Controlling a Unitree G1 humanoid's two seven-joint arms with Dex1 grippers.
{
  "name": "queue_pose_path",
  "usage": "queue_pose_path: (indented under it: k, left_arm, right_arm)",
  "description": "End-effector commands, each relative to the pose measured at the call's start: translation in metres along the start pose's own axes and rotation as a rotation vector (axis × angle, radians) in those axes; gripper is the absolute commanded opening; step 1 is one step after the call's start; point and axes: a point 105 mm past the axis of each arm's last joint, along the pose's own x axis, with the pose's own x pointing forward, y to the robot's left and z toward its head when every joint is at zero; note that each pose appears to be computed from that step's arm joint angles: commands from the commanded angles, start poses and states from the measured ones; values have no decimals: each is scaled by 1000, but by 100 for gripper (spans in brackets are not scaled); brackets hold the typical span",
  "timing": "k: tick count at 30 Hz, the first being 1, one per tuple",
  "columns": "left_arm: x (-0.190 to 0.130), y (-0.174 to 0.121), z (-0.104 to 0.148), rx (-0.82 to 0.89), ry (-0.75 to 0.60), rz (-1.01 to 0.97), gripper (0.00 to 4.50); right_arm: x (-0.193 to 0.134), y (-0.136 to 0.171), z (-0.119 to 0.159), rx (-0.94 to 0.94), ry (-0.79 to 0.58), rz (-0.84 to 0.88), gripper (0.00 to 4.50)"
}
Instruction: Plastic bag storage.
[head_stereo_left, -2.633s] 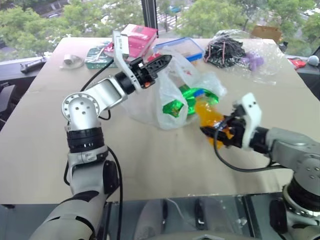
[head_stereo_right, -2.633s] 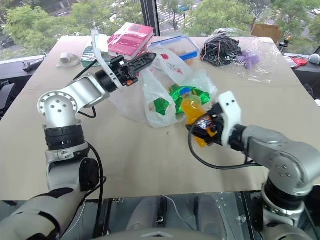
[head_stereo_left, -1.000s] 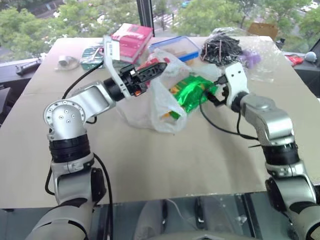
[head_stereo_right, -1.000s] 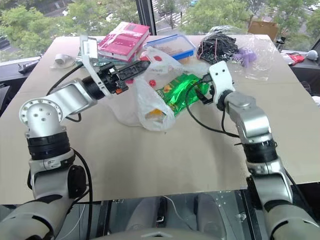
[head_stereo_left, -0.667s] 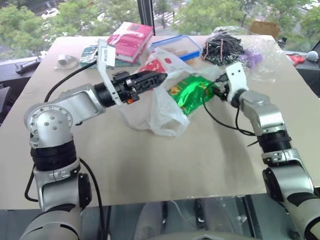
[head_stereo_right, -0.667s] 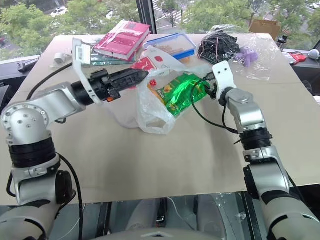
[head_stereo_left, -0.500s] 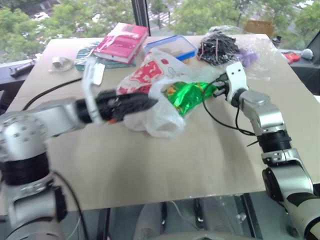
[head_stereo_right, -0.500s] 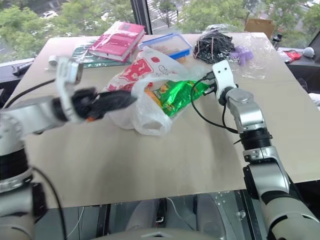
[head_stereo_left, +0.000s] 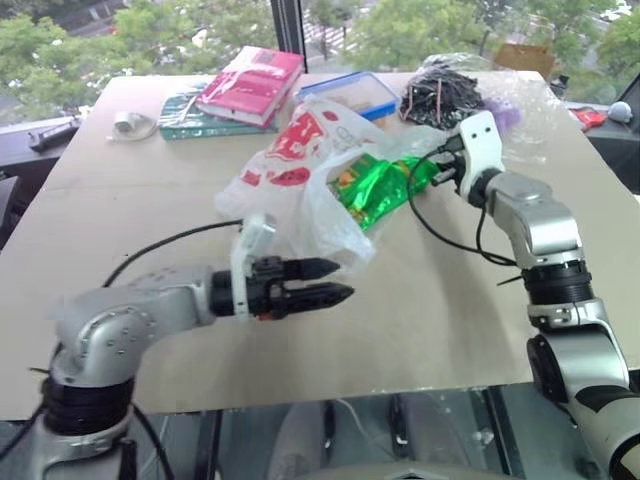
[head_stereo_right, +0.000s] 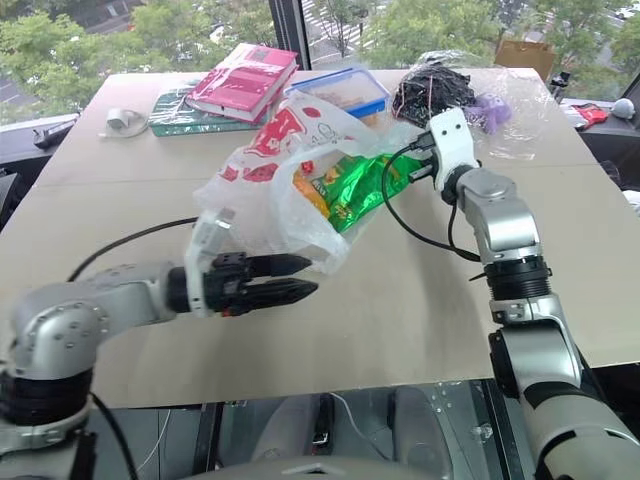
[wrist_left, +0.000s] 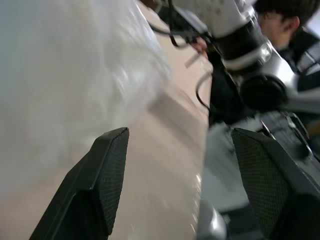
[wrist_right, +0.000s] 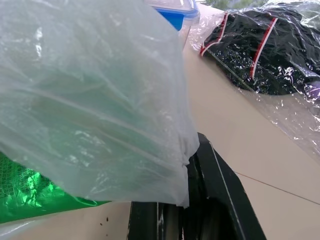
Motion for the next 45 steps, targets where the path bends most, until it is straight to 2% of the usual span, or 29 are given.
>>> queue_pose_path:
  k: [1,7,10,11,12,14,18,23,25,28,36,38,40,42,43,45]
  left_arm:
    - [20,8,8,108,-37,76,343]
    - [57,29,2,189,-18,194,343]
    - [70,17,10,148,-93,113,343]
    - [68,10,17,114,-134,56,289]
    - [63,2,25,78,-179,-6,261]
    - [53,-8,42,33,-255,-88,166]
    - [-2,-13,119,-112,-469,-258,5]
    - [-56,-3,217,-86,-726,-216,5]
    - [-70,3,244,-77,-797,-178,5]
    - [-76,12,268,-48,-852,-118,5]
    - [-82,36,324,3,-1000,37,5]
    - [-72,41,325,12,-964,59,5]
    - [-50,40,314,72,-849,52,5]
    - [-47,35,318,85,-857,23,5]
    - [-48,36,321,92,-864,28,5]
    - [-40,43,314,73,-818,40,5]
  right_arm:
    - [-8,-7,25,-22,-71,-19,10]
    - [-10,-10,26,-22,-64,-33,10]
    - [-11,-13,27,-13,-66,-39,10]
    - [-12,-14,28,-7,-68,-39,0]
    - [-13,-15,30,5,-74,-35,0]
    - [-15,-17,35,50,-93,-20,0]
    - [-30,-29,74,268,-202,91,0]
    - [-51,-44,110,403,-234,207,0]
    - [-57,-52,122,423,-236,220,0]
    - [-66,-63,142,413,-246,220,0]
    - [-96,-95,194,319,-274,95,0]
    - [-99,-93,193,256,-231,80,0]
    - [-104,-89,189,150,-183,65,0]
    - [-123,-96,210,138,-219,43,0]
    - [-127,-96,210,118,-193,39,0]
    - [-124,-88,188,73,-71,69,0]
